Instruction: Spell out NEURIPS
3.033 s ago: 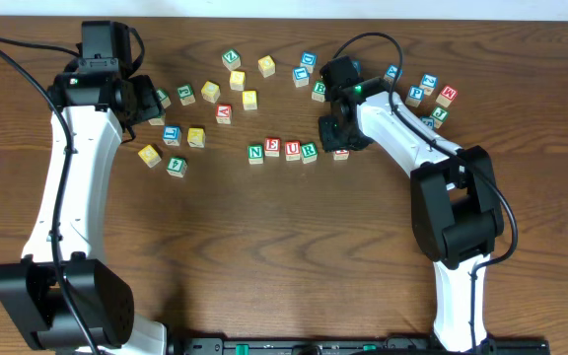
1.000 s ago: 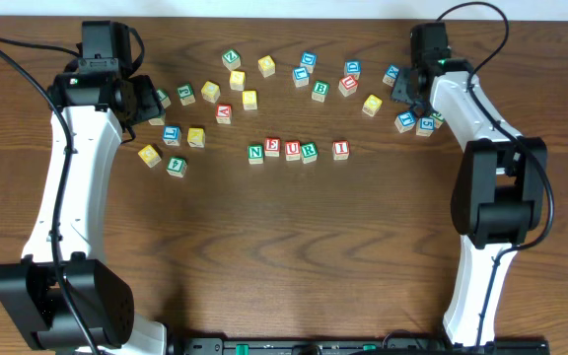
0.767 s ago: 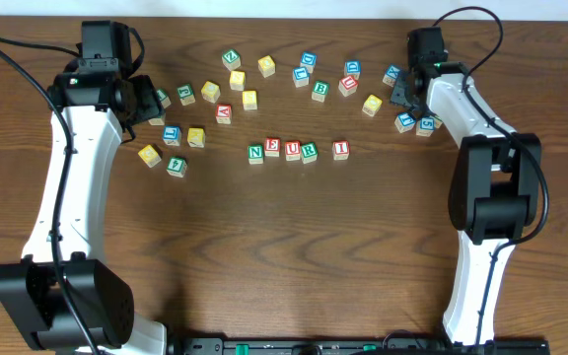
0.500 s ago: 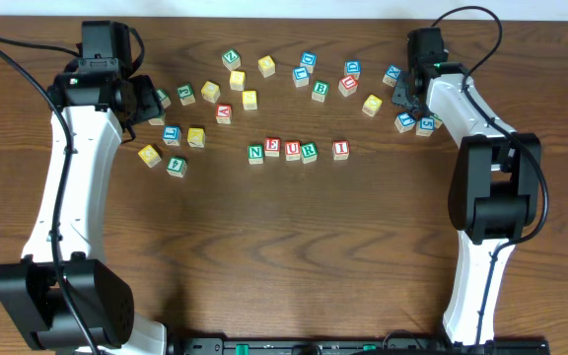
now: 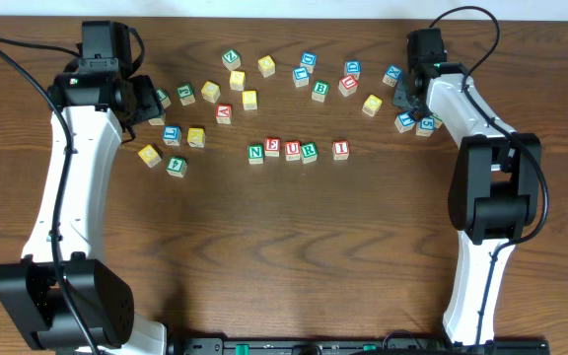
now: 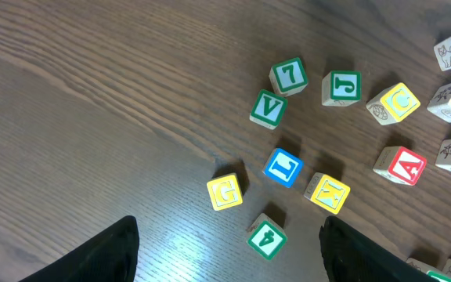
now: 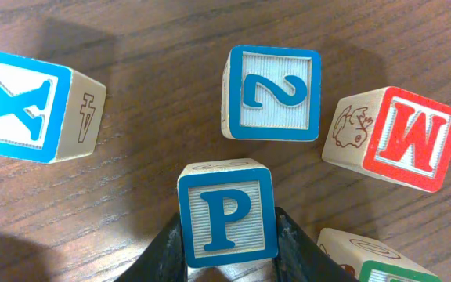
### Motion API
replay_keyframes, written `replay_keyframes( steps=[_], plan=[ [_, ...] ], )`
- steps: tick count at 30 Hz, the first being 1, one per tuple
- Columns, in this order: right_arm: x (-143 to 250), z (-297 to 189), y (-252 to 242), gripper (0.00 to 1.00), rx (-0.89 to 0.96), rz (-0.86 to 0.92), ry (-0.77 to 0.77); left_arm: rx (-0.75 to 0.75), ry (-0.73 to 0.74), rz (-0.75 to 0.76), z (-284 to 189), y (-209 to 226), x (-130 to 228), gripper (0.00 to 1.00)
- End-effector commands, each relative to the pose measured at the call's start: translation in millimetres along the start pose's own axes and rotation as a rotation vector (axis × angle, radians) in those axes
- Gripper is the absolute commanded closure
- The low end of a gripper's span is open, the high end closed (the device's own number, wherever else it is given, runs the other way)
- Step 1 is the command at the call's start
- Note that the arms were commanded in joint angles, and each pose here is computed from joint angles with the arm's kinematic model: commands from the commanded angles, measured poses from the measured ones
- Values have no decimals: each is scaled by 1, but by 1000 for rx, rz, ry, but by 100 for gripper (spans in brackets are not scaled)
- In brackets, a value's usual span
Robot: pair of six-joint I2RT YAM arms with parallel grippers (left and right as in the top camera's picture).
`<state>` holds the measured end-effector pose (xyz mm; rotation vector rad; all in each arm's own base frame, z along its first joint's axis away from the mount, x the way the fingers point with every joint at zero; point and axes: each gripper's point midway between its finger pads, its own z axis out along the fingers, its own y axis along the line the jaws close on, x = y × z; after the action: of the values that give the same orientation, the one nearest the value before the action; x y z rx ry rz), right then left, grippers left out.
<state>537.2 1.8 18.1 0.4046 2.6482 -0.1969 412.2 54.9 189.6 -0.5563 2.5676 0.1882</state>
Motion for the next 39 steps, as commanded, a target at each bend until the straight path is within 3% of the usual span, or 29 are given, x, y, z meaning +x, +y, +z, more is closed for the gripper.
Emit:
replay_keyframes(
  steps=[1,13,23,28,39],
  plan=[
    [7,7,-7,74,30,-18,23,-14,18,-4,6,3,5,27],
    [-13,-40,-9,73,-3,-16,-26,-14,18,-4,6,3,5,27],
    [-5,-98,26,73,-213,-40,19,-14,18,-4,6,3,5,27],
    [10,-96,22,69,-148,-57,58,-14,18,-4,6,3,5,27],
    [9,-62,-8,62,-44,101,79,-14,18,-4,6,3,5,27]
  ],
)
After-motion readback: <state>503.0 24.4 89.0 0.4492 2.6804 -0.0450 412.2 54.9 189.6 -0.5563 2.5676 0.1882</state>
